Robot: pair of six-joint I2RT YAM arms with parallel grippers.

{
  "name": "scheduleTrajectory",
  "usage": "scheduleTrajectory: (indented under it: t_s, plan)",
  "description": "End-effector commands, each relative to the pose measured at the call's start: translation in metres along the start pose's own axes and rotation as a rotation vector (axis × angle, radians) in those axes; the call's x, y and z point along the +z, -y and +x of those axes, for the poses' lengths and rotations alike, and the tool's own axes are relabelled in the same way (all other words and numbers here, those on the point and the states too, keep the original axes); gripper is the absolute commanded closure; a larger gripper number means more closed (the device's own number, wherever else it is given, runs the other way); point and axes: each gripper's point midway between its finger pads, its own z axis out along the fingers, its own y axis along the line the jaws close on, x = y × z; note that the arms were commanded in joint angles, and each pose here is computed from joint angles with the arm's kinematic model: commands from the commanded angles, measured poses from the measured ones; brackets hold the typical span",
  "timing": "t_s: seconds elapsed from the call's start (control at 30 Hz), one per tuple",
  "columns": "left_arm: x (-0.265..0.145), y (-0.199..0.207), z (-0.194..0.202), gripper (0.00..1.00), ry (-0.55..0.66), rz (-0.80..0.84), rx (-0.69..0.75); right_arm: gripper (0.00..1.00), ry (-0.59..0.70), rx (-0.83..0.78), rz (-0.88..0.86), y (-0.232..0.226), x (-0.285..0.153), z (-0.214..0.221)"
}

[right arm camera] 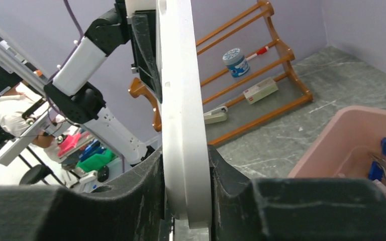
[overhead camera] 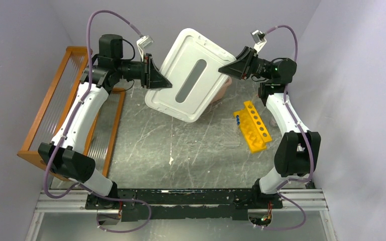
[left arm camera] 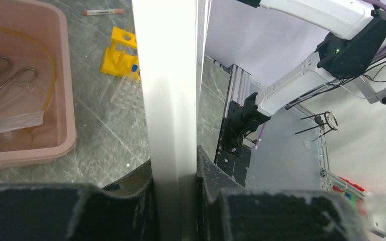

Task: Organize the chemistry lab equipment

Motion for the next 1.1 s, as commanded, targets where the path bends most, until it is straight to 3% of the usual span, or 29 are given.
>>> scheduleTrajectory:
  t_s: [0.0, 0.1, 0.27, 0.43, 0.57, 0.7, 0.9, 1.07]
  plan:
    - [-0.006, -0.016, -0.012, 0.95, 0.044, -0.044, 0.045, 0.70, -0.023, -0.032, -0.028, -0.015, -0.001, -0.001]
    - [-0.006, -0.016, -0.011, 0.94, 0.047, -0.041, 0.042, 0.81, -0.006, -0.015, -0.016, -0.016, 0.001, -0.007]
    - [-0.010, -0.030, -0.014, 0.44, 0.071, -0.118, 0.029, 1.00, 0.052, 0.068, 0.010, -0.012, 0.003, -0.016]
    - [-0.030, -0.066, -0.036, 0.22, 0.170, -0.314, 0.006, 1.00, 0.111, 0.143, 0.018, -0.008, 0.004, -0.022]
    - [-0.058, -0.099, -0.055, 0.19, 0.266, -0.556, -0.022, 1.00, 0.161, 0.203, 0.104, 0.013, 0.003, -0.027]
    - [-0.074, -0.114, -0.055, 0.18, 0.328, -0.684, -0.055, 1.00, 0.245, 0.287, 0.275, 0.052, -0.001, -0.031]
    - [-0.082, -0.136, -0.025, 0.19, 0.356, -0.792, -0.165, 1.00, 0.414, 0.415, 0.382, 0.087, -0.005, -0.043]
    - [-0.075, -0.150, 0.004, 0.22, 0.379, -0.790, -0.271, 1.00, 0.505, 0.498, 0.510, 0.133, -0.017, -0.030]
